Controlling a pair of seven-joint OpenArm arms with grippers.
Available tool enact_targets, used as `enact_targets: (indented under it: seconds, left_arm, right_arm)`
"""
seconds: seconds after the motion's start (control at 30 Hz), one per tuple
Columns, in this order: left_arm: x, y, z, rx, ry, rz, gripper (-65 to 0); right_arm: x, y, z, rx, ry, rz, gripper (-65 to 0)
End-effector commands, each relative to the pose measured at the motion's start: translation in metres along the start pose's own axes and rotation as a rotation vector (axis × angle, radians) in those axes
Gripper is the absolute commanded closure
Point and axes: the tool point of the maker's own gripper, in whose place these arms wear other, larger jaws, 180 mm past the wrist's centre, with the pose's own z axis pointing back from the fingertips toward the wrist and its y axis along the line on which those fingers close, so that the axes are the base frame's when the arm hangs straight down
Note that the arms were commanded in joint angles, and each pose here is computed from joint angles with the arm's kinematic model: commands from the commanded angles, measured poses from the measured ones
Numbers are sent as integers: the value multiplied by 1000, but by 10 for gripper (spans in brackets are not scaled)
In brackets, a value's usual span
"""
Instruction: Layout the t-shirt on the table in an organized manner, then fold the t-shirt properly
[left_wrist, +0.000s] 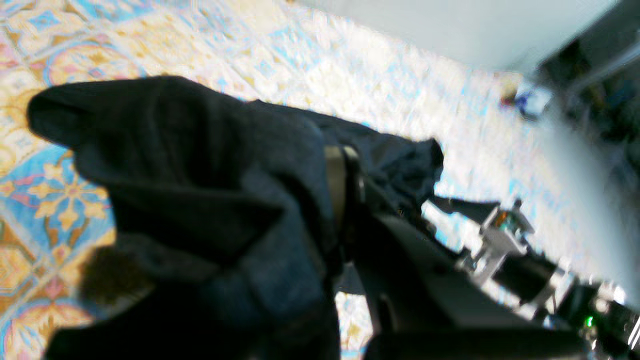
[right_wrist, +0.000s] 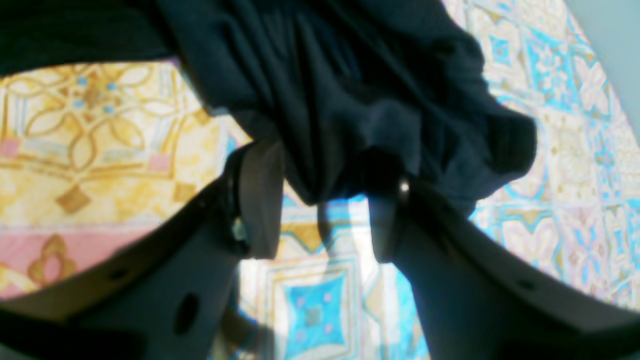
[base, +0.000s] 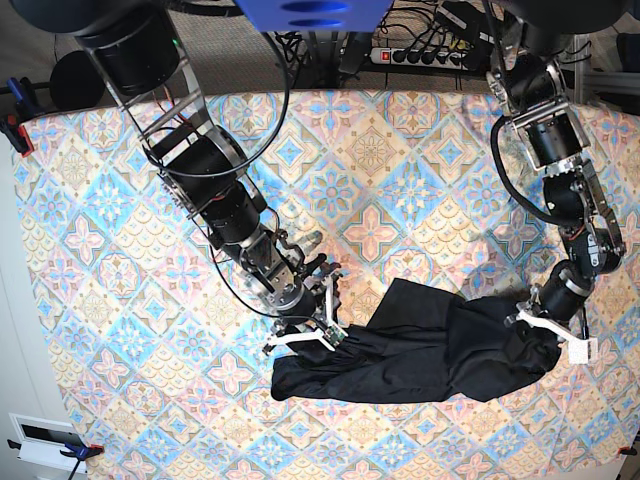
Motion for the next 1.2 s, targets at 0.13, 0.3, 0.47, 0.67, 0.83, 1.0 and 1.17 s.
enact_targets:
  seconds: [0.13, 0.3, 0.47, 0.67, 0.83, 1.0, 1.17]
  left_arm:
    - [21, -5, 4, -17, -46, -18, 0]
    - [31, -13, 8, -25, -67, -49, 0]
    - [26, -11, 10, -21, -60, -49, 0]
    - [27, -4, 14, -6, -71, -35, 0]
    - [27, -4, 14, -6, -71, -35, 0]
    - [27, -5, 14, -7, -69, -37, 0]
    - [27, -6, 13, -8, -69, -39, 0]
  right_arm:
    - [33, -17, -3, -36, -77, 12, -256]
    - [35, -18, -3, -36, -83, 13, -223]
    - [36, -18, -3, -36, -85, 13, -142]
    - [36, -18, -3, -36, -88, 13, -17]
    - [36, -18, -3, -36, -88, 13, 0]
    - [39, -18, -3, -37, -94, 13, 0]
    - [20, -57, 5, -96, -70, 36, 0]
